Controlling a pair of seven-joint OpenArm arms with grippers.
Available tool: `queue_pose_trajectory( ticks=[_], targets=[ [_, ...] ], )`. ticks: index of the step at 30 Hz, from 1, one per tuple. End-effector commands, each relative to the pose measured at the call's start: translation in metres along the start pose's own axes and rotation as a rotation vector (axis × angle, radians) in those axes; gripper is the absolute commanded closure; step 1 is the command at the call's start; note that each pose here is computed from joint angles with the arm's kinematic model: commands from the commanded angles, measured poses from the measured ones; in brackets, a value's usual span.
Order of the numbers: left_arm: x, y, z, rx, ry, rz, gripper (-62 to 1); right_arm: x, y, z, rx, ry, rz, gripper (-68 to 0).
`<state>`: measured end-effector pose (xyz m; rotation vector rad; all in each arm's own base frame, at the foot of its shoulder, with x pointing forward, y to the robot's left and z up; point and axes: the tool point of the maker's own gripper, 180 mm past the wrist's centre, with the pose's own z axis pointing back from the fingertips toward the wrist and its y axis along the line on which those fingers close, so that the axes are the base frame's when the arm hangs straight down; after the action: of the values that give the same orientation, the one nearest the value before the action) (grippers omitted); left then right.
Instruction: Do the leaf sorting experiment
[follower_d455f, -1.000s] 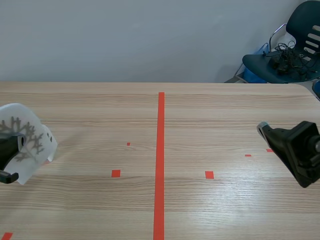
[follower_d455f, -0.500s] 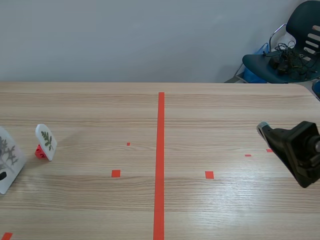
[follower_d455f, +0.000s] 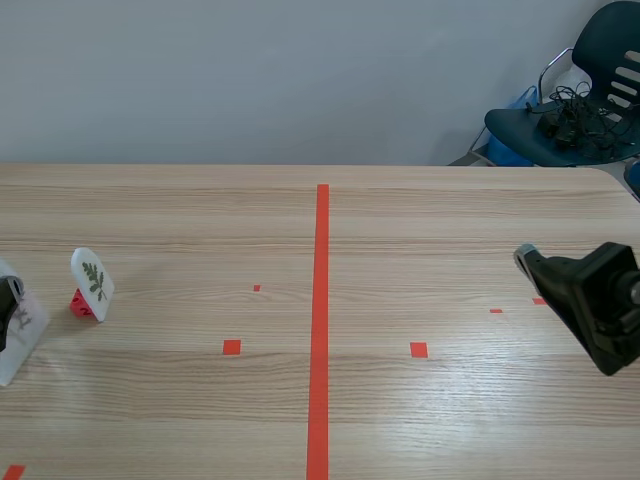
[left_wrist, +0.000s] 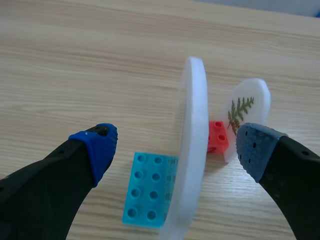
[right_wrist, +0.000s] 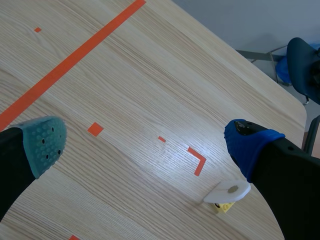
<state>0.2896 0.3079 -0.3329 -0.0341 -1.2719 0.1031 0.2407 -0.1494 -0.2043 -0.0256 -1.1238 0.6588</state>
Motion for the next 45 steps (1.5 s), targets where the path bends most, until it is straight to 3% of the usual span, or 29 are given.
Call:
queue_pose_trajectory(
  ticks=[1, 3, 5, 8, 11, 15, 20, 24, 27, 31, 35, 41, 45],
  targets=[
    [0.040, 0.004, -0.003, -0.015, -0.087, -0.056, -52.3, 0.010, -0.001, 0.002, -0.007, -0.031, 0.009, -67.9],
    [0.066, 0.007, -0.002, -0.026, -0.127, -0.095, -54.7, 0.010, -0.001, 0.002, -0.007, -0.031, 0.009, -67.9],
    [0.094, 0.001, 0.001, -0.087, -0.156, -0.110, -60.3, 0.010, -0.001, 0.002, -0.007, -0.031, 0.009, -67.9],
    [0.135, -0.024, 0.015, -0.245, -0.212, -0.156, -62.3, 0.010, -0.001, 0.002, -0.007, -0.031, 0.009, -67.9],
    [0.154, -0.056, 0.032, -0.395, -0.200, -0.231, -62.3, 0.010, -0.001, 0.002, -0.007, -0.031, 0.010, -67.9],
    [0.140, -0.098, 0.055, -0.552, -0.120, -0.275, -62.3, 0.016, -0.009, 0.006, -0.038, -0.036, 0.026, -67.9],
    [0.111, -0.133, 0.087, -0.645, -0.042, -0.203, -62.3, 0.017, -0.033, 0.012, -0.124, -0.021, 0.043, -67.9],
    [0.099, -0.151, 0.106, -0.670, -0.021, -0.149, -62.3, 0.020, -0.036, 0.012, -0.138, -0.034, 0.042, -67.9],
    [0.097, -0.160, 0.115, -0.685, -0.014, -0.133, -62.3, 0.022, -0.033, 0.012, -0.121, -0.046, 0.009, -67.9],
    [0.086, -0.170, 0.125, -0.703, 0.038, -0.139, -62.3, 0.026, -0.030, 0.013, -0.100, -0.083, -0.147, -67.9],
    [0.084, -0.177, 0.133, -0.719, 0.053, -0.135, -62.3, 0.022, -0.050, 0.024, -0.218, -0.116, -0.211, -67.9],
    [0.086, -0.183, 0.136, -0.730, 0.048, -0.169, -62.3, 0.024, -0.055, 0.036, -0.246, -0.174, -0.208, -67.9],
    [0.088, -0.183, 0.135, -0.724, 0.040, -0.165, -62.3, 0.020, -0.053, 0.039, -0.249, -0.181, -0.200, -67.9]
  ],
)
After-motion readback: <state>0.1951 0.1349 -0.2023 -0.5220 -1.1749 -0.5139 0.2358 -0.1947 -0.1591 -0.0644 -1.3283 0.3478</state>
